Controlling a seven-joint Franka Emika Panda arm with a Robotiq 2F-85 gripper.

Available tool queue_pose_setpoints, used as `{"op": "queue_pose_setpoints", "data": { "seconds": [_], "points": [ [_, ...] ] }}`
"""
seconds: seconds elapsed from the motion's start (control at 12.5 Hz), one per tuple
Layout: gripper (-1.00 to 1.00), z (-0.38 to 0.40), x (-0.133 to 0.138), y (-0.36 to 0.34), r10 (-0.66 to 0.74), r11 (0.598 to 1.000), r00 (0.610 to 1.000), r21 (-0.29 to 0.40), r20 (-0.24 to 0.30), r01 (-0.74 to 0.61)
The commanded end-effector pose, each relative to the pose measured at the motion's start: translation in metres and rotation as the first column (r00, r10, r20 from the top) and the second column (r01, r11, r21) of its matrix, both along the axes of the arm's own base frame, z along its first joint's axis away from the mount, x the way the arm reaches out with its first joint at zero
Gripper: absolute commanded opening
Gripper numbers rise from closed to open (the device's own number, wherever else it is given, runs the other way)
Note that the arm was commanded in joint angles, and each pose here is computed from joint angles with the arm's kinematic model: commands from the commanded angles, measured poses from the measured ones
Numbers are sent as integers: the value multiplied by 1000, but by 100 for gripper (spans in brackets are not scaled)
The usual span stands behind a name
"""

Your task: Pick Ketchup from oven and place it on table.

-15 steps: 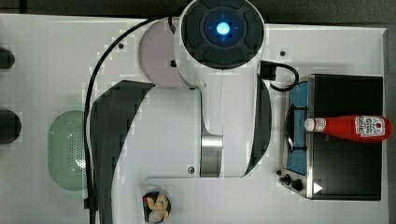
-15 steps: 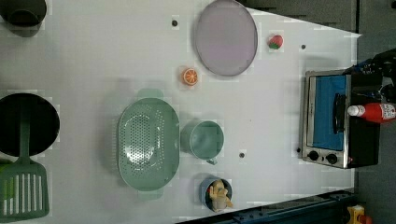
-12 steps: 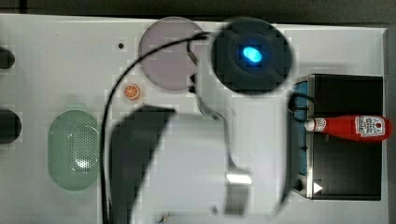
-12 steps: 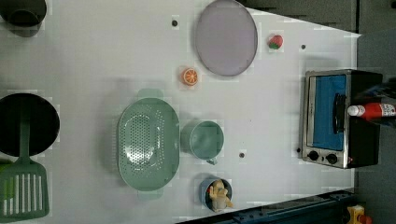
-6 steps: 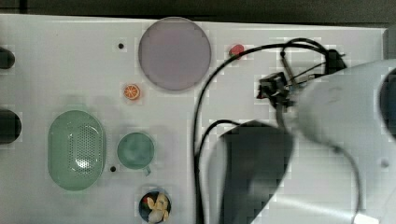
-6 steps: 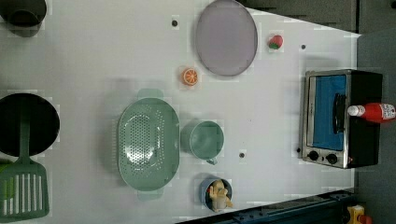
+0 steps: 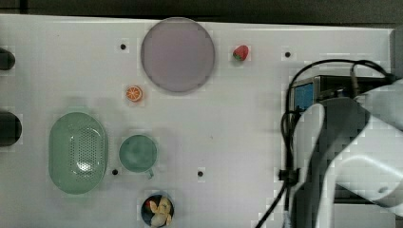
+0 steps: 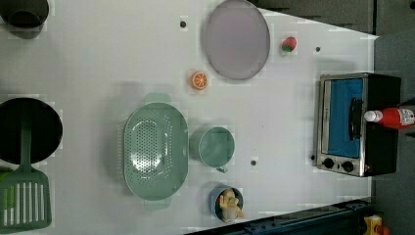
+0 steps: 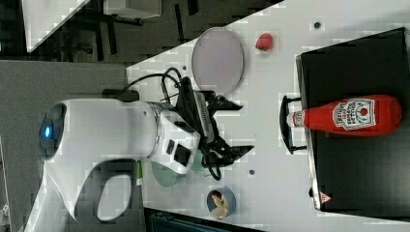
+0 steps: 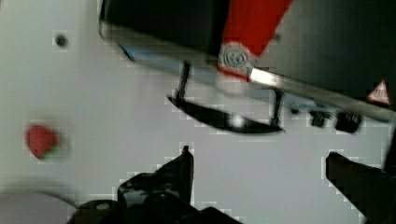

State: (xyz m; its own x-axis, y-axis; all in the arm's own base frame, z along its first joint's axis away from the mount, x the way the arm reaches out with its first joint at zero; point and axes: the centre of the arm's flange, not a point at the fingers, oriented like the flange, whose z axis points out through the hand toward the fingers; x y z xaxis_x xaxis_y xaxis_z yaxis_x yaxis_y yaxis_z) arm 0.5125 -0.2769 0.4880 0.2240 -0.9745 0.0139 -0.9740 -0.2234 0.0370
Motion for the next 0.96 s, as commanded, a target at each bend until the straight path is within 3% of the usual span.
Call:
{"op": "queue_pose_setpoints", "data": {
  "seconds": [0.08,0.32,0.48,0.72,0.96],
  "points": [
    [100,4,-19,-61,-67,995,996,-65,65,71],
    [100,-15,-26,-107,-127,980,985,-141,114,143],
    [100,-32,-33,-125,-160,973,982,-155,96,173],
    [100,-59,-40,-141,-254,962,961,-72,105,262],
    [100,-82,-39,-146,-281,957,956,-56,89,286]
  ]
}}
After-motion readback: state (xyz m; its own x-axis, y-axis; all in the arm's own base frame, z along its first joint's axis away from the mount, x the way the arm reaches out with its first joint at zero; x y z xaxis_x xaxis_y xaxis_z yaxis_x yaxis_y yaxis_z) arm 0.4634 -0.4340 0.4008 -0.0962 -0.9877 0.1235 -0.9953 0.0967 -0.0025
